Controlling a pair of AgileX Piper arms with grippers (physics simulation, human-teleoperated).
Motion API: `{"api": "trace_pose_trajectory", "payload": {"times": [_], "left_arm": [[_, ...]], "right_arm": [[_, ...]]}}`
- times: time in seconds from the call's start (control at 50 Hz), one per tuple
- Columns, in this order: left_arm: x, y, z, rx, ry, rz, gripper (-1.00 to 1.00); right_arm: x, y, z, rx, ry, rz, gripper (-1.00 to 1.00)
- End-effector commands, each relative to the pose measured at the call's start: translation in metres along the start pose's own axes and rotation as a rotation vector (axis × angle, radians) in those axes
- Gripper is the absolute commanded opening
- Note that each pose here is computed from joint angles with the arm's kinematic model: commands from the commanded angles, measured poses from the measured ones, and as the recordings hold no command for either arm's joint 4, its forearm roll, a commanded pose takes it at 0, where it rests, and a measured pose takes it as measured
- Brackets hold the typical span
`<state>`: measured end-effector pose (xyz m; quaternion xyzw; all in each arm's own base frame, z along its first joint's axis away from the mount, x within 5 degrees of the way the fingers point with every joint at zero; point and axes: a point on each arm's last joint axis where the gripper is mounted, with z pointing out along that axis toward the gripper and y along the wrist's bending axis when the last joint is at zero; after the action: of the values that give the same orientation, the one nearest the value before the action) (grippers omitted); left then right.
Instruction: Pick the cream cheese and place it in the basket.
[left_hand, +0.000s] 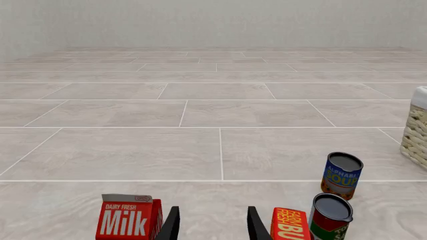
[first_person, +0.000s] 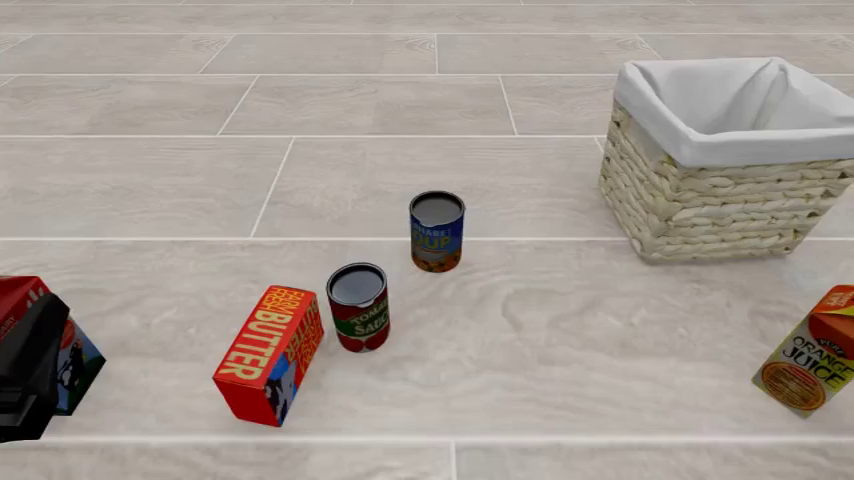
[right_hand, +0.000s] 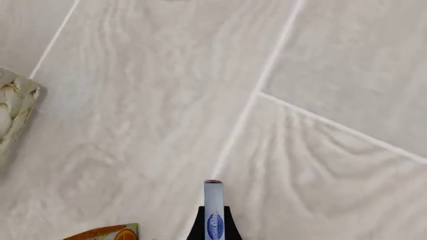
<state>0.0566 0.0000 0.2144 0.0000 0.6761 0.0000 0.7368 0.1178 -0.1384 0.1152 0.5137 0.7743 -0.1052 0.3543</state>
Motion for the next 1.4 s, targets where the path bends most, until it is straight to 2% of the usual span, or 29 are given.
{"api": "trace_pose_trajectory", "payload": {"times": [0.02, 0.04, 0.1, 0.34, 0.48, 0.54, 0.64, 0.78, 0.92, 1.02, 1.22, 1.28, 1.34, 1.36, 1.4], "left_arm": [[0.000, 0.000, 0.000, 0.000, 0.000, 0.000, 1.00], [0.000, 0.000, 0.000, 0.000, 0.000, 0.000, 1.00], [0.000, 0.000, 0.000, 0.000, 0.000, 0.000, 1.00], [0.000, 0.000, 0.000, 0.000, 0.000, 0.000, 1.00], [0.000, 0.000, 0.000, 0.000, 0.000, 0.000, 1.00], [0.000, 0.000, 0.000, 0.000, 0.000, 0.000, 1.00], [0.000, 0.000, 0.000, 0.000, 0.000, 0.000, 1.00], [0.000, 0.000, 0.000, 0.000, 0.000, 0.000, 1.00], [0.000, 0.000, 0.000, 0.000, 0.000, 0.000, 1.00], [0.000, 0.000, 0.000, 0.000, 0.000, 0.000, 1.00], [0.000, 0.000, 0.000, 0.000, 0.000, 0.000, 1.00], [0.000, 0.000, 0.000, 0.000, 0.000, 0.000, 1.00], [0.000, 0.000, 0.000, 0.000, 0.000, 0.000, 1.00], [0.000, 0.000, 0.000, 0.000, 0.000, 0.000, 1.00], [0.000, 0.000, 0.000, 0.000, 0.000, 0.000, 1.00]], "right_arm": [[-0.012, -0.004, -0.014, 0.012, -0.033, 0.048, -1.00], [-0.017, -0.006, -0.020, 0.022, -0.058, 0.045, -1.00], [-0.020, -0.007, -0.023, 0.025, -0.065, 0.070, -1.00], [-0.036, -0.003, -0.045, 0.010, -0.128, 0.072, -1.00], [-0.053, 0.000, -0.068, 0.001, -0.204, 0.044, -1.00], [-0.063, -0.002, -0.083, 0.018, -0.264, 0.019, -1.00], [-0.063, -0.002, -0.082, 0.014, -0.257, 0.031, -1.00], [-0.070, 0.004, -0.100, -0.014, -0.296, 0.035, -1.00], [-0.076, 0.010, -0.116, -0.040, -0.332, 0.010, -1.00], [-0.083, 0.017, -0.139, -0.076, -0.393, -0.011, -1.00], [-0.088, 0.026, -0.154, -0.126, -0.421, -0.036, -1.00], [-0.092, 0.028, -0.168, -0.140, -0.462, -0.055, -1.00], [-0.099, 0.031, -0.195, -0.156, -0.546, -0.108, -1.00], [-0.102, 0.034, -0.202, -0.170, -0.558, -0.119, -1.00], [-0.104, 0.036, -0.204, -0.183, -0.550, -0.105, -1.00]]}}
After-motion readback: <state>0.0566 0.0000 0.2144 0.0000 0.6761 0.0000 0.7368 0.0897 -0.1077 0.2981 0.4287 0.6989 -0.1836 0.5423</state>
